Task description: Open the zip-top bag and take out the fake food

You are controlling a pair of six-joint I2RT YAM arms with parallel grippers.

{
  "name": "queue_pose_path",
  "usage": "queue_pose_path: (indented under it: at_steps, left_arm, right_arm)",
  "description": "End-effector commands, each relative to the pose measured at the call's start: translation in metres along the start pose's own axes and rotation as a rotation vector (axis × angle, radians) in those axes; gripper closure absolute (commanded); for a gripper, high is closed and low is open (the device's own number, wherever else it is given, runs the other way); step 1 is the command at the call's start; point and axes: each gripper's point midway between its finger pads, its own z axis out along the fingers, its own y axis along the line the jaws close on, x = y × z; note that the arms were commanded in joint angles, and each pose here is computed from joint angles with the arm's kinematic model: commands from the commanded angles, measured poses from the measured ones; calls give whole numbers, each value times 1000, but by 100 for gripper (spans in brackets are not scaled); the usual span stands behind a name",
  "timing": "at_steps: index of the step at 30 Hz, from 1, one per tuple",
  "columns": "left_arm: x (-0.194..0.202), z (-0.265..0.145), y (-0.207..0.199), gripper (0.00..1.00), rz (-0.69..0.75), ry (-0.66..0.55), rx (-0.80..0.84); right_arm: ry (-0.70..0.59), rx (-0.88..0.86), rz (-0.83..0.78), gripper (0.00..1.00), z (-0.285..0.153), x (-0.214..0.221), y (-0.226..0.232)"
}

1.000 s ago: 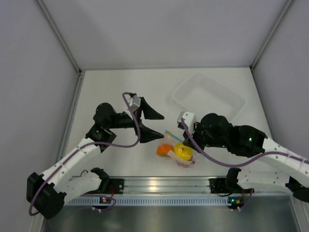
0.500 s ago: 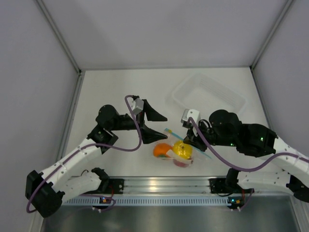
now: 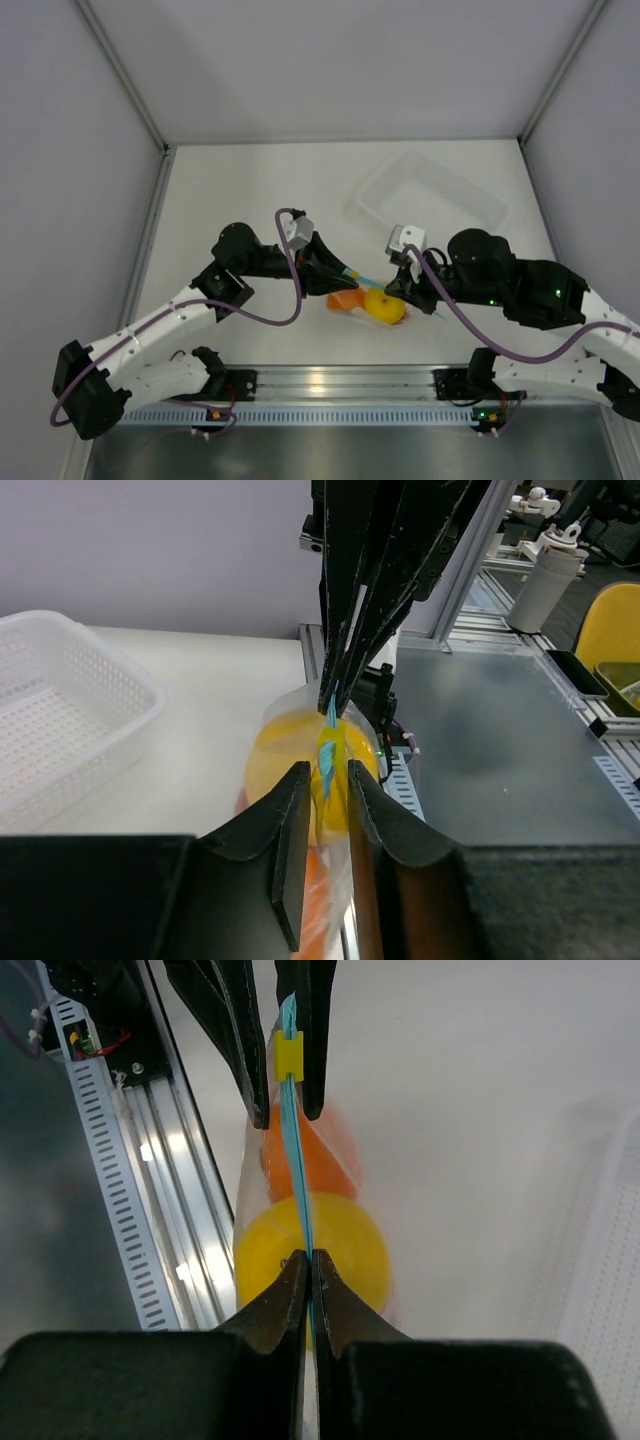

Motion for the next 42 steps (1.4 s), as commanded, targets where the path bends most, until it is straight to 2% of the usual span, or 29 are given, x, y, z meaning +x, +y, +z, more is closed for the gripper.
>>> queue_pose_path:
  at_steps: [1,6,8,9,11,17,19,21,26,27,32,42]
  left_arm:
    - [-18,3,-2,74,79,-50,10]
    - [-18,3,-3,77,75,-52,9]
    - [-17,3,-1,86,72,-50,5]
    - [-17,3,-1,94,69,-50,5]
    - [-17,3,0,100,66,-52,-4]
    - [-25,3,-1,100,54,-67,-13]
    - [-26,4,-2,100,52,-67,-6]
    - [-27,4,-4,100,48,-66,5]
    - [-26,4,-9,100,37,-53,36]
    - [-24,4,-11,100,35,-45,53]
    - [-15,5,-16,100,23,-16,102]
    - [-13,5,-19,100,25,-5,129]
  right_arm:
    - [-95,-2,-18,100,-11,-24,2]
    - [-109,16,-16,100,-13,-25,-1]
    - [-117,18,-16,100,-14,-26,-1]
    - [-121,18,-16,100,-15,-27,-1]
    - [-121,18,-16,100,-14,-26,-1]
    - [-130,29,-11,99,-7,-23,-3]
    - [-154,34,-11,83,-7,-26,-3]
    - [-175,15,-16,80,-8,-32,0]
    - [-266,-24,-33,80,-10,-56,6]
    - [-285,-24,-33,74,-10,-59,6]
    - [-373,-45,-11,69,-7,-78,10]
    - [-352,-177,53,64,18,-91,32]
